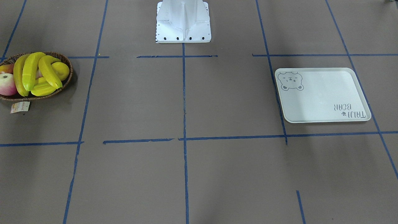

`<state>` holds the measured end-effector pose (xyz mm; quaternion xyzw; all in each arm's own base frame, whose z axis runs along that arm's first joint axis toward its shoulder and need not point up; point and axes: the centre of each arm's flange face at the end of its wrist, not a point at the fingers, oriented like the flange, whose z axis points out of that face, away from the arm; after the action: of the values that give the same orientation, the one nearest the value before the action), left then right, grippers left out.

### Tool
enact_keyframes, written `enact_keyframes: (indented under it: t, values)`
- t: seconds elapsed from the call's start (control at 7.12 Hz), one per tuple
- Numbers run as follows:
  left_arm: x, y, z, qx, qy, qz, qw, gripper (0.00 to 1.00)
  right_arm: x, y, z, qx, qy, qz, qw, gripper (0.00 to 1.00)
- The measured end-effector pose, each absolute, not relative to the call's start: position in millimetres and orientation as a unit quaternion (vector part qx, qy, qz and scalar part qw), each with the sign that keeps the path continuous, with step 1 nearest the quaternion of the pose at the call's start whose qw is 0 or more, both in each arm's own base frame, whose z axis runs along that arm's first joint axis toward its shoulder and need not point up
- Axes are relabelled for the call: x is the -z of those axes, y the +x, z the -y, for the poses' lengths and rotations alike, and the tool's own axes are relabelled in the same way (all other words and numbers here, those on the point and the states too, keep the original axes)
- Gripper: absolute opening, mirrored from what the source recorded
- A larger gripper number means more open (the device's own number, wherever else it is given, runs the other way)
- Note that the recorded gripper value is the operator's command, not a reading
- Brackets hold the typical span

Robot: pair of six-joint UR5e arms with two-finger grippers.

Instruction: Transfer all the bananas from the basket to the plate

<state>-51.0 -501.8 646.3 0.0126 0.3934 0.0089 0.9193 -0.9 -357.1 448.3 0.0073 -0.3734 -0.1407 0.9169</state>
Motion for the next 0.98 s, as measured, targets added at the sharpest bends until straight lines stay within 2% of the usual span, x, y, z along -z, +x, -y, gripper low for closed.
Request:
enact_keyframes:
  t: [0.28,0.56,0.7,0.98]
  values:
    - [-641,-50,503,-0.012,0.018,-0.394,0.919,1.0,-383,-33,417,0.159,0.04,0.41,0.897,0.01]
    - [-625,-48,513,-0.029,0.056,-0.394,0.917,1.0,-299,-123,467,0.154,0.027,0.449,0.88,0.01]
    - [-614,-40,520,-0.035,0.086,-0.397,0.913,1.0,-256,-177,483,0.142,0.015,0.465,0.874,0.0]
    - [-577,23,537,-0.013,0.126,-0.431,0.893,1.0,-201,-272,478,0.096,0.01,0.497,0.862,0.01]
